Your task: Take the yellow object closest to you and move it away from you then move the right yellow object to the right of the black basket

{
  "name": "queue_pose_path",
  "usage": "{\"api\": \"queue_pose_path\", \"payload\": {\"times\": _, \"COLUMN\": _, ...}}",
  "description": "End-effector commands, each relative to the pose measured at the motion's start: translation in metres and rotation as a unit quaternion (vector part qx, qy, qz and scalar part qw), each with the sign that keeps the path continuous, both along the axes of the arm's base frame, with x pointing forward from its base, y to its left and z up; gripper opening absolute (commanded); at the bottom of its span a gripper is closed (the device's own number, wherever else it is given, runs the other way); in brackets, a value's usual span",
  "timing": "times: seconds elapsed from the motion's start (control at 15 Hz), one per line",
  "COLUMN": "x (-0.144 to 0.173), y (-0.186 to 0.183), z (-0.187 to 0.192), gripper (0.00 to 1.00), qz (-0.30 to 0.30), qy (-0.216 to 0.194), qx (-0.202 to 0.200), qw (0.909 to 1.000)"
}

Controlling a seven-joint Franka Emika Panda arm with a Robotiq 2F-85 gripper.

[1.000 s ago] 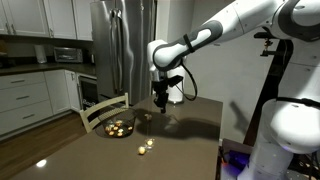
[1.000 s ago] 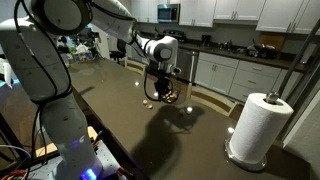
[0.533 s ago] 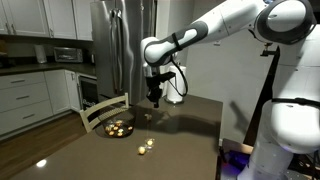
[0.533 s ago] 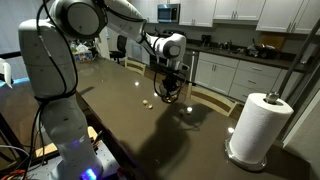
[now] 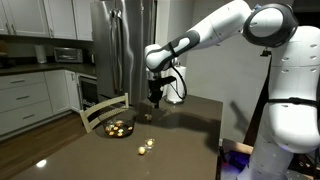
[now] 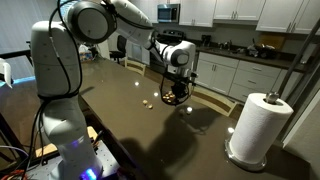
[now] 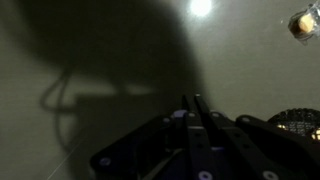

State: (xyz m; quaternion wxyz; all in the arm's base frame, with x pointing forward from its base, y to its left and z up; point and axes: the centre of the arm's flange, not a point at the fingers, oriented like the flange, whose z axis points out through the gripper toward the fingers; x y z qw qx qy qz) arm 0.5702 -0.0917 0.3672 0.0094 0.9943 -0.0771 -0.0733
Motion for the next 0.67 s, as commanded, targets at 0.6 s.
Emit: {"api": "queue_pose_path", "payload": {"times": 0.6, "x": 0.029, "y": -0.041, "z": 0.009, "gripper": 0.31, "qz": -0.041, "qy": -0.021, "qx": 0.020, "qw": 0.9987}}
